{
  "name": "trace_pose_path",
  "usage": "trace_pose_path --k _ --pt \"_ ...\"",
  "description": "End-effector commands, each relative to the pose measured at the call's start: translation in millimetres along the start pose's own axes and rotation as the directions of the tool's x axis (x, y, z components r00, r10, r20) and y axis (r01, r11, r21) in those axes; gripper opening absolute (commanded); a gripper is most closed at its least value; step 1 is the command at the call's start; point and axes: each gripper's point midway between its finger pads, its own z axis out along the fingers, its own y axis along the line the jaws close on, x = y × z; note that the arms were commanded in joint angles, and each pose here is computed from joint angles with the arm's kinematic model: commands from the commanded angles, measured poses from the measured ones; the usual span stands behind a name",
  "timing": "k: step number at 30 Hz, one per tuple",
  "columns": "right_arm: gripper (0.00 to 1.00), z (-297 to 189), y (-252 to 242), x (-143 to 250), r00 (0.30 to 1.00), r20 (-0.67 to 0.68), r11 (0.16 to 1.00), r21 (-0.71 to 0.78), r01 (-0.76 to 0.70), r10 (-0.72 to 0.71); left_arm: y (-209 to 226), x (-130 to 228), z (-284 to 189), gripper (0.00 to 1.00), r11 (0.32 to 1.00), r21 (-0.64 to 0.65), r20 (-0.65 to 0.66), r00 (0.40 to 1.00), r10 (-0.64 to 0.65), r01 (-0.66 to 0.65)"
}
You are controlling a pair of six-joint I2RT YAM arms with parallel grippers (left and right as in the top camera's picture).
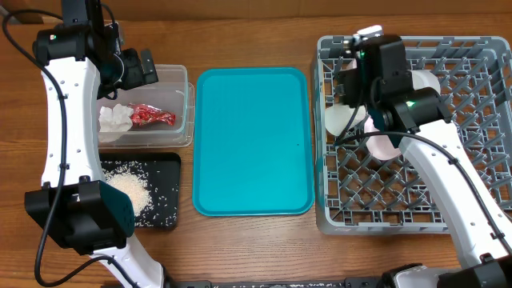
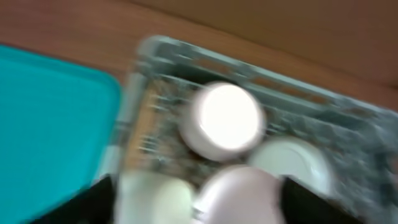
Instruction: Sort waste into correct bins and load items into the dishwasher
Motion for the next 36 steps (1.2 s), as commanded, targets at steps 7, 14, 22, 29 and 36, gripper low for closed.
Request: trace_pose_path --k 7,14,22,29,36 --pt "1.00 -12.2 61.1 -15.9 0.996 0.052 0.933 -0.358 -0.046 0.068 -2.1 -3.1 -8.7 1.00 1.000 -0.002 0.023 1.000 0.000 0.000" --pt "1.00 -12.1 61.1 -15.9 0.996 0.051 0.933 -0.358 -0.046 0.068 -2.1 -3.1 -8.7 1.00 1.000 -0.002 0.023 1.000 0.000 0.000" --pt "1.00 -12.1 61.1 -15.9 0.996 0.051 0.933 -0.358 -0.046 0.068 -2.1 -3.1 -8.7 1.00 1.000 -0.002 0.023 1.000 0.000 0.000" --pt "1.00 -12.2 61.1 -15.9 0.996 0.052 0.933 -0.358 -0.046 0.068 -2.1 -3.1 -8.7 1.00 1.000 -0.002 0.023 1.000 0.000 0.000" --pt "1.00 -12.2 61.1 -15.9 0.996 0.052 0.933 -0.358 -0.046 0.068 -2.1 -3.1 -8.7 1.00 1.000 -0.002 0.023 1.000 0.000 0.000"
